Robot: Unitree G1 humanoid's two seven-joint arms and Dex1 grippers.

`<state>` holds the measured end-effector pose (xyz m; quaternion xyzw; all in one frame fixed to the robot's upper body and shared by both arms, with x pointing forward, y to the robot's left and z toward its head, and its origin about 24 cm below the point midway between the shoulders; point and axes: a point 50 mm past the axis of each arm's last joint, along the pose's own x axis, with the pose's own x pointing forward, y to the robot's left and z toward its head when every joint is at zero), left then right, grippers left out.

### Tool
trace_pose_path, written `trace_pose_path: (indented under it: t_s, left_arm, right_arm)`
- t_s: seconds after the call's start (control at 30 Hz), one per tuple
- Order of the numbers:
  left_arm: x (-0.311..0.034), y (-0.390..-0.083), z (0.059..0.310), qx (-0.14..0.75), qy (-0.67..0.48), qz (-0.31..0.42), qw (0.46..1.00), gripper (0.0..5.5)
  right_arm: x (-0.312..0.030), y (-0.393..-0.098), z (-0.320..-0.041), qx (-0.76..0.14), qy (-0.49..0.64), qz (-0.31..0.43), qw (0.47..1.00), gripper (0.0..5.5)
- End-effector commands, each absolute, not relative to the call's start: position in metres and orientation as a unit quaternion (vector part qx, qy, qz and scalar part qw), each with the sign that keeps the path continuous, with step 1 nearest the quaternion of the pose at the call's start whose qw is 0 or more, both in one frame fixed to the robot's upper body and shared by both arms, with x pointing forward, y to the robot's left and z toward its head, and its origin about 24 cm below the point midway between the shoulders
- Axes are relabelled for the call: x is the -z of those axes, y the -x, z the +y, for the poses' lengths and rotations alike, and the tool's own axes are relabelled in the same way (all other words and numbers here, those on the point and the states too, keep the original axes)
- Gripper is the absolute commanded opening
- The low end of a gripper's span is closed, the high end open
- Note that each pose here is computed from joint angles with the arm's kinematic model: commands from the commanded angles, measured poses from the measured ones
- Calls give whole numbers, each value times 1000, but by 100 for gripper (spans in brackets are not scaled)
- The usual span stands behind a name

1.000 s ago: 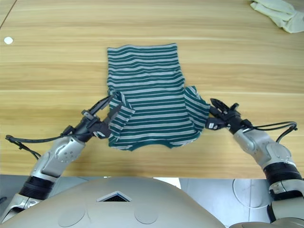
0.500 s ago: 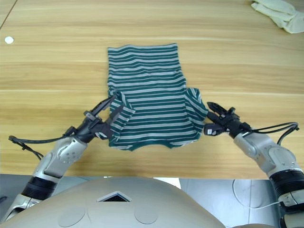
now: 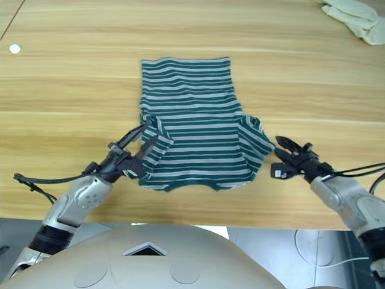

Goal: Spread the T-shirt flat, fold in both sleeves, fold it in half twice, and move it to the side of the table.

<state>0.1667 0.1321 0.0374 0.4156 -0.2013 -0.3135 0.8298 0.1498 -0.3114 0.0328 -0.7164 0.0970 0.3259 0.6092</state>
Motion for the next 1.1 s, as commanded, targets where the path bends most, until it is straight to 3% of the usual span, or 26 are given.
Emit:
trace_pose_path:
  t_s: [0.03, 0.2, 0.43, 0.7, 0.83, 0.9, 1.1]
  left_arm:
    - [-37, -169, 131, 316, -417, -204, 827, 198]
    - [-37, -168, 130, 322, -417, -205, 824, 198]
    - [-36, -168, 131, 320, -419, -201, 826, 198]
    - [-34, -169, 134, 316, -422, -198, 827, 198]
    - [-33, -169, 133, 316, -422, -198, 826, 198]
    - [-33, -170, 132, 317, -422, -200, 826, 198]
    - [-35, -162, 136, 330, -429, -196, 818, 198]
  right_arm:
    - [-13, -118, -292, -418, 671, 138, 597, 224]
    - [-5, -126, -285, -424, 672, 135, 592, 224]
    - [-21, -167, -313, -309, 721, 101, 612, 224]
    - [-39, -192, -316, -256, 737, 48, 623, 224]
    - [-42, -191, -299, -259, 708, 10, 657, 224]
    - [-42, -191, -299, -262, 714, 13, 649, 224]
    - [-41, -128, -301, -372, 684, 114, 618, 224]
